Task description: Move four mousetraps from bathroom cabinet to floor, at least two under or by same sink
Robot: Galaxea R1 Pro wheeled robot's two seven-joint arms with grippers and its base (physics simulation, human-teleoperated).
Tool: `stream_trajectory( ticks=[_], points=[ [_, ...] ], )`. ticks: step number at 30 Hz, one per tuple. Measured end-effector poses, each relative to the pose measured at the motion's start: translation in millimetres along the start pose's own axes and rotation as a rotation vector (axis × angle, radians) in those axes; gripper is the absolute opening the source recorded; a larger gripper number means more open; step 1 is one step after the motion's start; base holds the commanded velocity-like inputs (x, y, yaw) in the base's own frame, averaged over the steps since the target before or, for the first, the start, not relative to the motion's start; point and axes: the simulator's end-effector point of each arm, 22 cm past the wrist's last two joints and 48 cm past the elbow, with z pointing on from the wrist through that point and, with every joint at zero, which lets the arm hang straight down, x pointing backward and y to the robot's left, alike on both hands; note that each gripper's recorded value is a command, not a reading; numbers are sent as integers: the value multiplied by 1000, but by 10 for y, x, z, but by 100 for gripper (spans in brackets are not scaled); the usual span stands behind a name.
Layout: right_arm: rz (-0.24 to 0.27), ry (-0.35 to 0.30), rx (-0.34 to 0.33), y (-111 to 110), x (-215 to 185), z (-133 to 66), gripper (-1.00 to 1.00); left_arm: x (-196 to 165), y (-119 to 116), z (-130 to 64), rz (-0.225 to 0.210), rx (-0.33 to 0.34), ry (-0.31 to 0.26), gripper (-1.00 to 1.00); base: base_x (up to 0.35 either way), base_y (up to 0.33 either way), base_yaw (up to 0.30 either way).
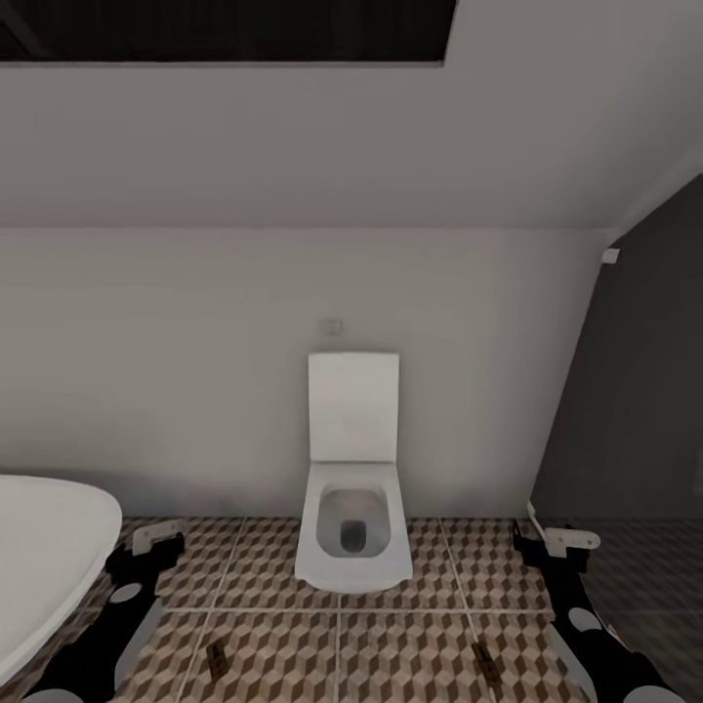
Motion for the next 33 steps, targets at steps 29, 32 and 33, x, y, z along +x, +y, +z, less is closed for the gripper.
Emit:
stream_trajectory(
  ticks=[29,32,33],
  points=[
    [-21,68,-33,-129,148,-344,100,410,509,-149,-32,24,148,100,0,0,0],
    [-19,51,-31,-158,149,-419,100,417,577,-177,-42,13,140,100,0,0,0],
    [-19,49,-31,-165,144,-434,100,417,592,-187,-44,11,138,100,0,0,0]
  ],
)
